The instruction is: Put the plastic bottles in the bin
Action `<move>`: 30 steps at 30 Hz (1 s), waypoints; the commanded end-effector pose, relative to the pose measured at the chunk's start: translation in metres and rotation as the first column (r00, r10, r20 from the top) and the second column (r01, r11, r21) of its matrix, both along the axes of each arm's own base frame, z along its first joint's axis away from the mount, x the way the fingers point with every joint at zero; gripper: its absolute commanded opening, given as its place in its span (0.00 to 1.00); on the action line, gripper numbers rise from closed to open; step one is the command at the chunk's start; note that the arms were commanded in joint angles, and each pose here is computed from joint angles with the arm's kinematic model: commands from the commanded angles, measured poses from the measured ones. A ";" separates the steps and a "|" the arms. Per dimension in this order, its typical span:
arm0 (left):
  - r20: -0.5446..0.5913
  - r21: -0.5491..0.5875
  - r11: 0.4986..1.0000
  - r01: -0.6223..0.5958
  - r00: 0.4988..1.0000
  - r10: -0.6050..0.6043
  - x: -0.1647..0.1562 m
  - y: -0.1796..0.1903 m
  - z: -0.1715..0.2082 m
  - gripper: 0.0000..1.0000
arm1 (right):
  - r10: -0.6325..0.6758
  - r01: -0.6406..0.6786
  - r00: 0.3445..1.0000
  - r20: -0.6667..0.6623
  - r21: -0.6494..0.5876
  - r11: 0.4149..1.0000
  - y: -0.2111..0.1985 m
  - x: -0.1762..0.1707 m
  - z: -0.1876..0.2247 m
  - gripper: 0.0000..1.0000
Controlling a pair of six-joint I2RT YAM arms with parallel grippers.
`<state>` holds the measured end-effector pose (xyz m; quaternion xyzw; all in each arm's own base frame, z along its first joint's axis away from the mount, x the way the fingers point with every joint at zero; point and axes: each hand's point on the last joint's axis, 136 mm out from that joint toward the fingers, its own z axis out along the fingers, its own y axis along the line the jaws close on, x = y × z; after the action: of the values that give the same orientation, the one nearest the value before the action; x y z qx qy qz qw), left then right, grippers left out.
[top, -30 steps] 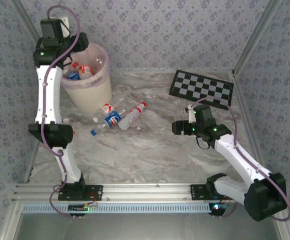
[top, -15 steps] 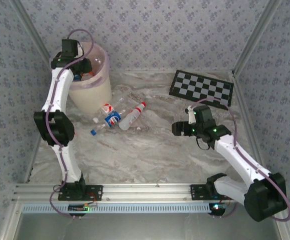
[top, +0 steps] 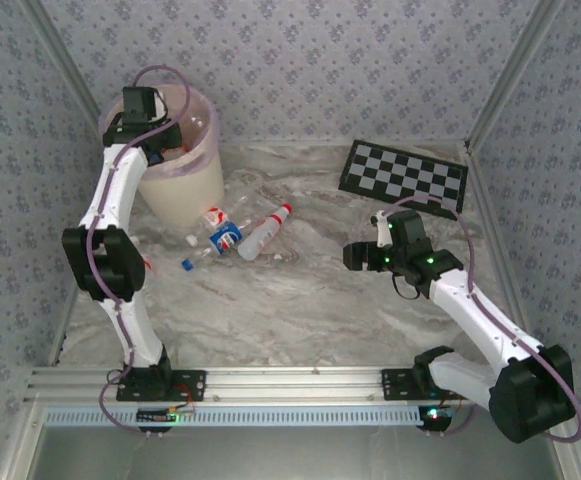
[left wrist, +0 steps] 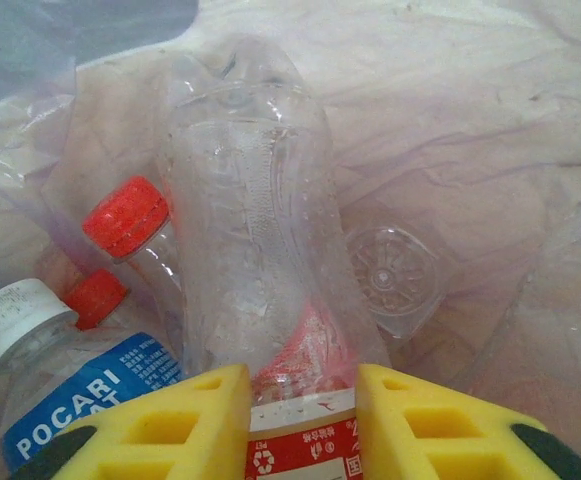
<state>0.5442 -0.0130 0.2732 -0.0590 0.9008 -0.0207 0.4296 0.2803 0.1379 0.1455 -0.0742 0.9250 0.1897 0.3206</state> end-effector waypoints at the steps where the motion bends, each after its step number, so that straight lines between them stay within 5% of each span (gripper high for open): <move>1: -0.065 0.011 0.999 0.053 0.997 -0.052 -0.025 -0.005 0.003 0.44 | -0.001 0.001 1.000 -0.003 0.011 1.000 0.002 0.000 0.004 0.92; 9: 0.212 0.083 0.984 0.155 0.962 -0.170 -0.055 -0.026 0.141 0.64 | 0.003 -0.003 1.000 -0.006 0.039 0.999 0.012 0.009 0.006 0.92; 17: 0.327 0.210 0.944 0.253 0.892 -0.312 -0.117 -0.084 0.207 0.90 | -0.006 0.006 1.000 -0.005 0.027 1.000 0.012 0.014 0.007 0.92; 23: 0.227 0.274 0.874 0.400 0.857 -0.463 -0.156 -0.161 0.182 0.95 | -0.036 0.037 0.999 -0.020 0.039 0.999 0.009 0.010 0.000 0.92; 30: -0.047 0.186 0.791 0.582 0.810 -0.585 -0.166 -0.244 0.064 0.97 | -0.087 0.088 0.996 -0.027 0.042 0.995 -0.002 0.007 -0.002 0.92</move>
<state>0.3755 -0.2427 0.4007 0.2547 0.8309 -0.0771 0.4886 0.2877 0.1430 0.1394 -0.0455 0.9294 0.1980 0.3082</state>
